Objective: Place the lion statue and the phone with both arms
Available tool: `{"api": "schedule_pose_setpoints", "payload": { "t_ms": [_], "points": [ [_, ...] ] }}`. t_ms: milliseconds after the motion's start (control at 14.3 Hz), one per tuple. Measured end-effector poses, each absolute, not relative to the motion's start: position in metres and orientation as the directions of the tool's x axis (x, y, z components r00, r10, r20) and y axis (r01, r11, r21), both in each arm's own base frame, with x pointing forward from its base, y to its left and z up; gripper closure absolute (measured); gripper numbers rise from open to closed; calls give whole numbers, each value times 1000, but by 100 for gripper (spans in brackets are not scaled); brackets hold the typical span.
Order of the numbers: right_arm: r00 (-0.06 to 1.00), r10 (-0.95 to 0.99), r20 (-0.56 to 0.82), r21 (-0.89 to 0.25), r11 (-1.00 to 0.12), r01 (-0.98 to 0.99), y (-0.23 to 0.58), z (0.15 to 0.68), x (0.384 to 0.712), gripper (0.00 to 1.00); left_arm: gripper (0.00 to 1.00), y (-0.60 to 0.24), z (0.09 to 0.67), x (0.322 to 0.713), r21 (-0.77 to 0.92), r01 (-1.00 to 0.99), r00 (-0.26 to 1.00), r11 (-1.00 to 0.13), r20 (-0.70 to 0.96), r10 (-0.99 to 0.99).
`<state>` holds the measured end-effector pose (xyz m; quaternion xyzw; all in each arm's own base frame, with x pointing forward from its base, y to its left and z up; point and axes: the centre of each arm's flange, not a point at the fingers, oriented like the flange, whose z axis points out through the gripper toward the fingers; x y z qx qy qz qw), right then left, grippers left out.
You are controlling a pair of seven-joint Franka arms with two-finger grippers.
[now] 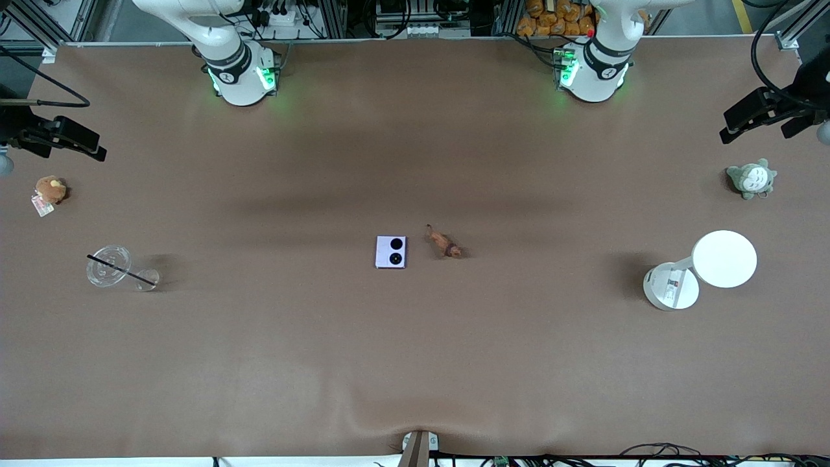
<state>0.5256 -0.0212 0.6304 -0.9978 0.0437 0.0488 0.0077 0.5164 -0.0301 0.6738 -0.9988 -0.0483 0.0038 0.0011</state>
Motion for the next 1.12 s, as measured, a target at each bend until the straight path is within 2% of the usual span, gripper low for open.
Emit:
{"api": "schedule_pose_setpoints", "payload": {
  "t_ms": [700,1120],
  "points": [
    [996,-45,-82,-16,-999,-46,-26,632,527,0,0,-36,677,517,-2,85,996,-996,-3,85],
    [996,-44,-82,-16,-999,-45,-26,632,527,0,0,-55,658,528,-6,49,998,-999,-40,50]
  ]
}}
